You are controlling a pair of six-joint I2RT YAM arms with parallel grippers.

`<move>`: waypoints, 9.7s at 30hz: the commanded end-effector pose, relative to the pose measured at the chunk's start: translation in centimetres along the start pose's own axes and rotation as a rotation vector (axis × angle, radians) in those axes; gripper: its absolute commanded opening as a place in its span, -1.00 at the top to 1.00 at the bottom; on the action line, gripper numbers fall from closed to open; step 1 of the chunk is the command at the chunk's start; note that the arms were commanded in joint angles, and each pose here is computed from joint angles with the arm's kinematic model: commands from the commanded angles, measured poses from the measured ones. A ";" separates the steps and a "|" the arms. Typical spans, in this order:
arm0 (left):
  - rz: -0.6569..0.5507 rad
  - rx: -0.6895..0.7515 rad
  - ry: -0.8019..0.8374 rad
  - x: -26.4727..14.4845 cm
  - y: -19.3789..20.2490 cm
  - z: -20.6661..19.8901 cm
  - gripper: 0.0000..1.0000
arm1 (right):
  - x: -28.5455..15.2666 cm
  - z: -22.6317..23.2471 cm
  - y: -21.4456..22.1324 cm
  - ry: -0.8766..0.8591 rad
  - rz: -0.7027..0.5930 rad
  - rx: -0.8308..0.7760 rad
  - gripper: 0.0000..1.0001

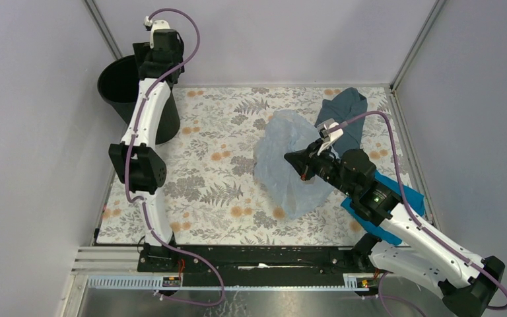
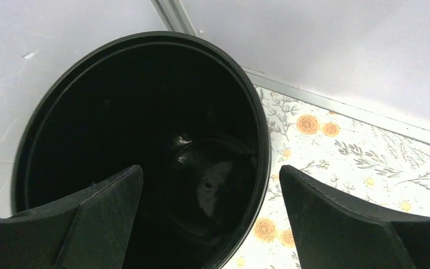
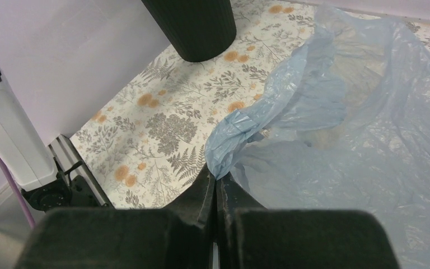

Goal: Put the trash bags into the trash bin

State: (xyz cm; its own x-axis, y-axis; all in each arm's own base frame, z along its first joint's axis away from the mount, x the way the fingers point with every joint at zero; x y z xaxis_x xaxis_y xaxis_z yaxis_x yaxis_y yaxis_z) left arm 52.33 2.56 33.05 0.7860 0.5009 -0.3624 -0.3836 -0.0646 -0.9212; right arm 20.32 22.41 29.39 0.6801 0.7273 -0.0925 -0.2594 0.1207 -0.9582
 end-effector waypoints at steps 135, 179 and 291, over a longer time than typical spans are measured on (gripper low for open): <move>-0.242 -0.503 0.685 -34.0 5.4 12.4 -0.98 | 5.7 9.2 -25.8 -0.286 -0.442 0.461 1.00; 0.045 -0.238 0.942 -33.9 5.9 -1.0 -0.98 | 4.3 8.4 -12.3 -0.323 0.112 0.060 1.00; 0.138 -0.127 0.646 -29.4 9.1 2.0 -0.96 | 12.4 3.7 -4.6 -0.126 0.123 0.151 1.00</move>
State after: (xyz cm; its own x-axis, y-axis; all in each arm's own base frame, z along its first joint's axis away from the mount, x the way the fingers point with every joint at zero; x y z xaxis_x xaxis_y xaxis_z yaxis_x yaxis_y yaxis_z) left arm 22.43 -13.77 37.19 0.8473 -0.3301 -0.4161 -0.4763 -0.1253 -0.8703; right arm 28.60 34.75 32.48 0.5364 0.8303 -0.1511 -0.4464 0.1273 -0.8857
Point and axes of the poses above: each gripper's point midway between its finger pads, its own x axis out along the fingers, its own z axis along the line the jaws close on, y = z × x, the point moved 3 cm from there along -x, back along the fingers, and after that the axes turned 4 degrees about -x, right-handed, at the moved point
